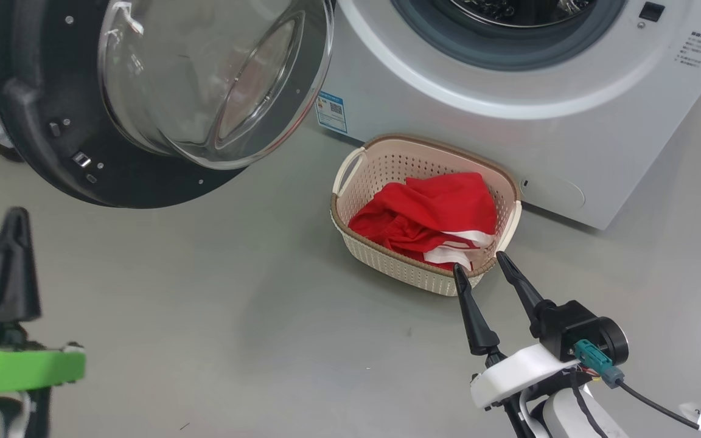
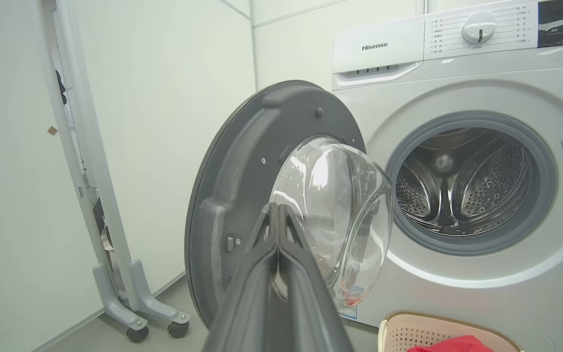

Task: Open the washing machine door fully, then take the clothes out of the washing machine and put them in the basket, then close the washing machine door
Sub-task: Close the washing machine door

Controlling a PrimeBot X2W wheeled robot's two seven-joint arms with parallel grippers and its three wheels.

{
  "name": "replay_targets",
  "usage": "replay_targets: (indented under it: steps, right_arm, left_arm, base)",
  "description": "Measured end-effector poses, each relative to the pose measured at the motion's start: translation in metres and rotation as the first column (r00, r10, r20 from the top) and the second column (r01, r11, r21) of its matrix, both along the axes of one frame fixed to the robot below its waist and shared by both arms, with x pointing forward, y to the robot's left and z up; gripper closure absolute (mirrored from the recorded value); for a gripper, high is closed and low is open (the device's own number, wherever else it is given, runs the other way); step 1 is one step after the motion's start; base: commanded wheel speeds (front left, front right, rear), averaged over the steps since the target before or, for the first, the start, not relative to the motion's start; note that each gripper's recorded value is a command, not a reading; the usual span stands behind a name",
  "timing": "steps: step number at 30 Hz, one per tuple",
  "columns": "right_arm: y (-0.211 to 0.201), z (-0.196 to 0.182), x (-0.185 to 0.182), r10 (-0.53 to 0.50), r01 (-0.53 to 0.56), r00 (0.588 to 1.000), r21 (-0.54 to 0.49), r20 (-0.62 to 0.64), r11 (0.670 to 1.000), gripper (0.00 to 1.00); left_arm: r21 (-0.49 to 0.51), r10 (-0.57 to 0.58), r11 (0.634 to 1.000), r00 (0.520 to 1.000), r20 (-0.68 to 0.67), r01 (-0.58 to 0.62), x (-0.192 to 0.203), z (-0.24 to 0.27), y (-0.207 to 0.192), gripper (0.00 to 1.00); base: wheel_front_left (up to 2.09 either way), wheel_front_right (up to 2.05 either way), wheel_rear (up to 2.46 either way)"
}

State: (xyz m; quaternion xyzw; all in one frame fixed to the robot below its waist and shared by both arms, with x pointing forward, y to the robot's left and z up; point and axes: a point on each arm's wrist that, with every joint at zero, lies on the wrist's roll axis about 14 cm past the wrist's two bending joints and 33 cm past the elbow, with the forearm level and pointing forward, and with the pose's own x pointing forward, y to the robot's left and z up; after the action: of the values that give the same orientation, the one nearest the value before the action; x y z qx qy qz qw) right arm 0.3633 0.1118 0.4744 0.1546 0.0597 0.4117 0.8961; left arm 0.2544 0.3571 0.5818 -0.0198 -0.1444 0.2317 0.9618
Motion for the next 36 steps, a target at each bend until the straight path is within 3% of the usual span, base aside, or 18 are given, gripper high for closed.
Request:
replay_targets:
  steps: [5,10,14,18,22,27,28,32,36]
  right_arm:
    - [-0.005,-0.007,0.011,-0.013,0.013,1.000,-0.010,-0.002,1.000,0.00]
    - [-0.011,-0.010,0.020,-0.024,0.025,0.999,-0.029,0.021,0.999,0.00]
    - [-0.016,-0.012,0.028,-0.043,0.044,0.999,-0.033,0.027,0.999,0.00]
    - [-0.023,-0.016,0.035,-0.063,0.064,0.998,-0.033,0.022,0.997,0.00]
    - [-0.032,-0.021,0.040,-0.088,0.088,0.996,-0.045,0.014,0.995,0.00]
    - [-0.044,-0.029,0.041,-0.111,0.111,0.994,-0.065,-0.002,0.992,0.00]
    - [-0.044,-0.029,0.041,-0.111,0.111,0.994,-0.065,-0.002,0.992,0.00]
    - [-0.054,-0.032,0.041,-0.136,0.135,0.991,-0.078,-0.007,0.988,0.00]
    - [-0.060,-0.033,0.040,-0.150,0.149,0.989,-0.085,-0.007,0.985,0.00]
  left_arm:
    - [0.131,0.032,0.991,0.998,0.056,-0.039,0.009,0.046,0.035,1.00]
    - [0.179,0.065,0.980,0.987,0.145,-0.091,0.019,0.099,0.074,1.00]
    - [0.140,0.100,0.982,0.982,0.163,-0.123,0.028,0.118,0.104,1.00]
    - [-0.006,0.145,0.989,0.974,0.174,-0.147,0.039,0.114,0.135,1.00]
    - [-0.132,0.217,0.971,0.965,0.147,-0.199,0.043,0.104,0.169,1.00]
    - [-0.383,0.322,0.888,0.940,0.117,-0.256,0.048,0.069,0.201,1.00]
    - [-0.383,0.322,0.888,0.940,0.117,-0.256,0.048,0.069,0.201,1.00]
    - [-0.532,0.386,0.802,0.916,0.114,-0.272,0.052,0.050,0.215,1.00]
    - [-0.672,0.432,0.690,0.898,0.084,-0.269,0.057,0.026,0.222,1.00]
  base:
    - [0.00,0.00,0.00]
    - [0.00,0.00,0.00]
    - [0.00,0.00,0.00]
    - [0.00,0.00,0.00]
    - [0.00,0.00,0.00]
    - [0.00,0.00,0.00]
    - [0.00,0.00,0.00]
    - [0.00,0.00,0.00]
    - [0.00,0.00,0.00]
